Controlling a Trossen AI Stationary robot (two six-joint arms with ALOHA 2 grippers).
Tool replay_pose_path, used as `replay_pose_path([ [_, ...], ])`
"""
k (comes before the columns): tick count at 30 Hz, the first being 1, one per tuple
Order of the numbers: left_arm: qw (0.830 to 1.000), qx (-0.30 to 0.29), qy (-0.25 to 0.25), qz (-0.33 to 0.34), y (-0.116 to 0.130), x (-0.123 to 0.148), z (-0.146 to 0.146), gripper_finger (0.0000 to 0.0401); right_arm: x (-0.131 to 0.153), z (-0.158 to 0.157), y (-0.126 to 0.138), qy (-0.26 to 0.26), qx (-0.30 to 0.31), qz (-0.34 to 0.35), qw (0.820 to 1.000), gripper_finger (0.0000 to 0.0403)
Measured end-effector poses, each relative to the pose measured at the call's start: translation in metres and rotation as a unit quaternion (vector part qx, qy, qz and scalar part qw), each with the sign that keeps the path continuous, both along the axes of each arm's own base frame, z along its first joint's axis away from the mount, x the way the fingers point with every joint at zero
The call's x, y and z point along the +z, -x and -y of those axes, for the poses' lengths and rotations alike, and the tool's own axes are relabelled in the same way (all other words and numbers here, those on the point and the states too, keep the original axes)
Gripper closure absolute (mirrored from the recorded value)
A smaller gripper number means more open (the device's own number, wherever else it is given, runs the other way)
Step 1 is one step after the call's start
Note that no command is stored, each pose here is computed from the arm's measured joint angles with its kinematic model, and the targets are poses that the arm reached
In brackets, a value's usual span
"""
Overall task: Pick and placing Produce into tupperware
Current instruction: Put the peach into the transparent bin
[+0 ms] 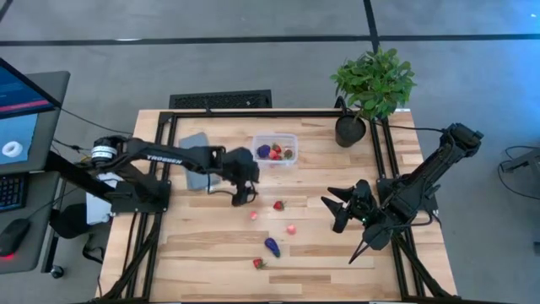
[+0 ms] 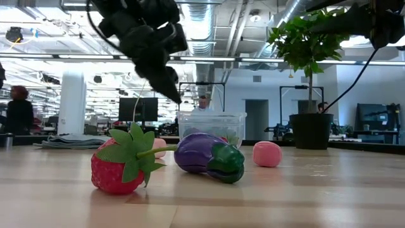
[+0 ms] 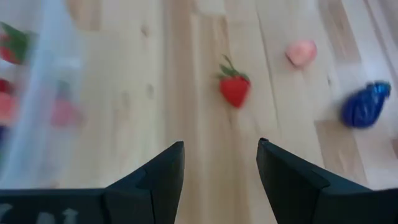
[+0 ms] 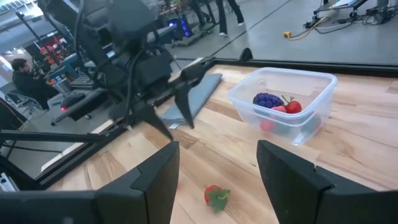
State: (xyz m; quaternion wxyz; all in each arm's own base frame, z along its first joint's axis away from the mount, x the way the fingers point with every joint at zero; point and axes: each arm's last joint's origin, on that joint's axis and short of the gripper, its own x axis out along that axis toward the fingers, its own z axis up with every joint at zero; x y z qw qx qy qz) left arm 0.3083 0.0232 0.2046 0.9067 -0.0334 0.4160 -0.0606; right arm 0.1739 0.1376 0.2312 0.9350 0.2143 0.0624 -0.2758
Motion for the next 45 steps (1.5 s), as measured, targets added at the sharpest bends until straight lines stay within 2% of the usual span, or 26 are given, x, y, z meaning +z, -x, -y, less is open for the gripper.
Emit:
replay_pose_path([
  [6, 1.0, -0.003, 0.017, 0.003, 0.005, -0.01, 0.024, 0.0211, -0.001, -0.001, 0.0, -0.01, 0.011, -0.007, 1.0, 0.0163],
  [22, 1.0, -0.021, -0.001, 0.003, 0.017, -0.031, 0.068, 0.0211, -0.001, -0.001, 0.0, -0.023, 0.015, -0.007, 1.0, 0.0163],
  [35, 0.997, -0.053, -0.049, -0.011, 0.013, -0.052, 0.079, 0.0211, 0.0, 0.0, -0.002, -0.028, 0.011, -0.003, 1.0, 0.0163],
  [45, 0.996, -0.059, -0.062, -0.019, 0.008, -0.062, 0.079, 0.0211, 0.001, -0.001, -0.003, -0.035, 0.015, -0.001, 0.999, 0.0163],
])
